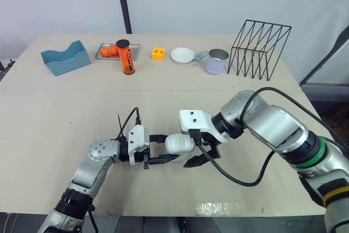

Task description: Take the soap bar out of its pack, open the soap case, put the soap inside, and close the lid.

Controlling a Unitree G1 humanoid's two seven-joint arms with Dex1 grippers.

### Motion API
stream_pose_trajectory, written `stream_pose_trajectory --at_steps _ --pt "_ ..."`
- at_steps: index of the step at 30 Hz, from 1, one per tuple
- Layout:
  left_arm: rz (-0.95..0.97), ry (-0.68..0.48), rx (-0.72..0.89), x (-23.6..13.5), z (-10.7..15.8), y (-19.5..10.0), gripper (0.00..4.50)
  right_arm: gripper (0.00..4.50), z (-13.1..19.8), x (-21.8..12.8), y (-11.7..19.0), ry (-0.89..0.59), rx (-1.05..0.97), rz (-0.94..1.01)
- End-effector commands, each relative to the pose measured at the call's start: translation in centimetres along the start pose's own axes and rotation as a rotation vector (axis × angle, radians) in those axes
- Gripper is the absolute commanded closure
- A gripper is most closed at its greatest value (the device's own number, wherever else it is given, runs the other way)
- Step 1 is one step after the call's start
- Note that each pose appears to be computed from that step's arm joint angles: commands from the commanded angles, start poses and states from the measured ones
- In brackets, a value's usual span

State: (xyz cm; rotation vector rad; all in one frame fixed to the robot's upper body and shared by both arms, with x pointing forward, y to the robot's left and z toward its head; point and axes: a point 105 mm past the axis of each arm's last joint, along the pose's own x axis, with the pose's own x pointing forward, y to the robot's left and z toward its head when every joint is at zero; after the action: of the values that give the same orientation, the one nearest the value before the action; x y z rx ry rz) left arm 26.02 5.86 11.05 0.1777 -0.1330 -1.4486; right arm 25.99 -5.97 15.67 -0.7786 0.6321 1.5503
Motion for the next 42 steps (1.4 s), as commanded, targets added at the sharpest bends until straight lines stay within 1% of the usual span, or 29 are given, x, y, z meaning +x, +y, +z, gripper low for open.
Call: stream_pose_trajectory --at_steps 1,12,16,21,23,26,27,28,29,30,31,32,33,35,36,37,38,39,42 --pt "-0.019 -0.026 0.031 0.2 0.8 -0.3 2.53 0.03 0.7 -1.4 -0.3 -0.034 -0.031 -0.043" --pt "-0.02 -0.022 0.03 0.1 0.7 -0.4 2.53 0.03 -0.7 -4.8 -1.6 -0.131 0.017 -0.169" --pt "-0.02 -0.017 0.029 -0.1 0.7 -0.3 2.53 0.03 -1.2 -6.0 -0.6 -0.179 -0.001 -0.153" --pt "-0.021 -0.012 0.029 -0.2 0.8 -0.2 2.53 0.03 -2.4 -7.2 0.6 -0.202 0.011 -0.117" --pt "-0.02 -0.01 0.03 -0.3 0.8 -0.2 2.53 0.03 -2.6 -8.0 1.0 -0.241 0.018 -0.099" --pt "-0.019 -0.01 0.031 -0.4 0.8 -0.1 2.53 0.03 -2.2 -9.6 0.8 -0.373 0.018 -0.091" --pt "-0.018 -0.01 0.032 -0.4 0.8 0.0 2.53 0.4 -1.9 -9.9 0.6 -0.417 0.008 -0.102" --pt "-0.018 -0.009 0.033 -0.4 0.8 0.0 2.53 0.5 -1.4 -10.1 0.4 -0.461 -0.01 -0.114" --pt "-0.017 -0.009 0.034 -0.4 0.8 0.1 2.53 0.78 -1.0 -10.1 0.2 -0.495 -0.028 -0.127" --pt "-0.016 -0.009 0.034 -0.4 0.8 0.1 2.53 1.28 -0.7 -10.1 0.1 -0.518 -0.04 -0.134" --pt "-0.016 -0.009 0.035 -0.4 0.9 0.1 2.53 1.63 -0.3 -9.9 0.1 -0.543 -0.062 -0.139" --pt "-0.015 -0.009 0.036 -0.5 0.9 0.1 2.53 2.13 0.1 -9.7 0.2 -0.564 -0.084 -0.144" --pt "-0.014 -0.01 0.037 -0.5 0.9 0.2 2.53 2.42 0.5 -9.3 0.3 -0.584 -0.103 -0.145" --pt "-0.011 -0.01 0.04 -0.5 0.9 0.3 2.53 3.3 1.1 -8.5 0.6 -0.609 -0.14 -0.152" --pt "-0.008 -0.009 0.048 -0.6 1.0 0.3 2.53 3.55 1.4 -8.0 0.8 -0.616 -0.158 -0.145" --pt "-0.006 -0.008 0.054 -0.6 1.0 0.4 2.53 4.08 1.6 -7.5 1.0 -0.621 -0.168 -0.143" --pt "-0.004 -0.008 0.058 -0.6 1.0 0.4 2.53 4.35 1.7 -7.2 1.2 -0.622 -0.172 -0.143" --pt "0.0 -0.009 0.064 -0.7 1.1 0.4 2.53 4.44 1.7 -6.9 1.3 -0.618 -0.177 -0.142" --pt "0.002 -0.008 0.073 -0.7 1.1 0.5 2.53 4.44 1.6 -6.1 1.4 -0.6 -0.191 -0.146"
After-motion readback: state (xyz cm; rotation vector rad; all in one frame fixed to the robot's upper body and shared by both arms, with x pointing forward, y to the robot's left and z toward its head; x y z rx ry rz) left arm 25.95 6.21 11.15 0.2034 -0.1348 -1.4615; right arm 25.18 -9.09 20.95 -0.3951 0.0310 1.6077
